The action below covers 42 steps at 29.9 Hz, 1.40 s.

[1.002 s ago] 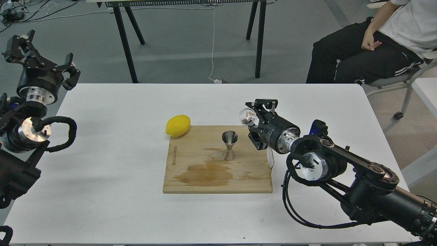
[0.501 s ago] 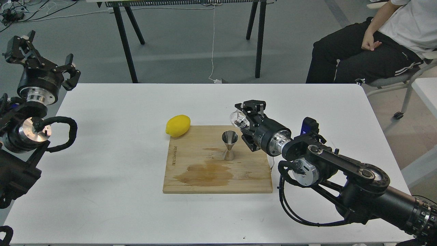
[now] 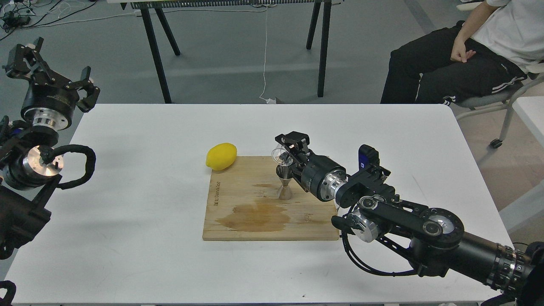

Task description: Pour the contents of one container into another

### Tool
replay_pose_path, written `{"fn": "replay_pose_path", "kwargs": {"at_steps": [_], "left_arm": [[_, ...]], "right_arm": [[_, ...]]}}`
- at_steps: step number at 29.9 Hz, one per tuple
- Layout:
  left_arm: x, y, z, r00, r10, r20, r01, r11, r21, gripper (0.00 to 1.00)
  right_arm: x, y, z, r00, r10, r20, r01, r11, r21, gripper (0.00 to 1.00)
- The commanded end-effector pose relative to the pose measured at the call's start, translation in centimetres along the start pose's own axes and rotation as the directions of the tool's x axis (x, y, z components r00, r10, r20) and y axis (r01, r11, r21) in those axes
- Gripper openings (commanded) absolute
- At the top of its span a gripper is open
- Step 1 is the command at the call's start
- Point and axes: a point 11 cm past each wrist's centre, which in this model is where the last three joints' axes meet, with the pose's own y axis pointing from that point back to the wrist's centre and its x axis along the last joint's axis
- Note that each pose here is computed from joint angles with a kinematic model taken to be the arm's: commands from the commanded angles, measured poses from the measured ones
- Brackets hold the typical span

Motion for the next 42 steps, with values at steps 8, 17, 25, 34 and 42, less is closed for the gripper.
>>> {"fn": "replay_pose_path", "kwargs": {"at_steps": [8, 17, 25, 34, 42], "left_arm": [[0.1, 0.0, 0.1, 1.000, 0.001, -0.001, -0.001, 1.000, -0.002, 1.00], [0.1, 0.0, 0.0, 1.000, 0.002, -0.002, -0.002, 1.000, -0.002, 1.00], [0.1, 0.0, 0.1, 1.000, 0.003, -0.002, -0.003, 1.000, -0.004, 1.00], [0.1, 0.0, 0.1, 1.000, 0.003, -0.002, -0.003, 1.000, -0.004, 1.00], [0.1, 0.0, 0.1, 1.000, 0.003, -0.004, -0.003, 1.000, -0.004, 1.00]], "right_arm": [[-0.3, -0.1, 0.6, 0.991, -0.001, -0.136, 0.003, 1.000, 0.014, 0.34], [-0.1, -0.2, 1.1, 0.962, 0.011, -0.274, 0.002, 0.999, 0.048, 0.34], [0.2, -0.4, 0.7, 0.947, 0.025, -0.320, -0.003, 0.998, 0.068, 0.34], [0.6, -0.3, 0.3, 0.941, 0.029, -0.337, -0.004, 0.997, 0.075, 0.34], [1.1, 0.0, 0.5, 0.918, 0.041, -0.395, -0.004, 0.996, 0.094, 0.34]]}}
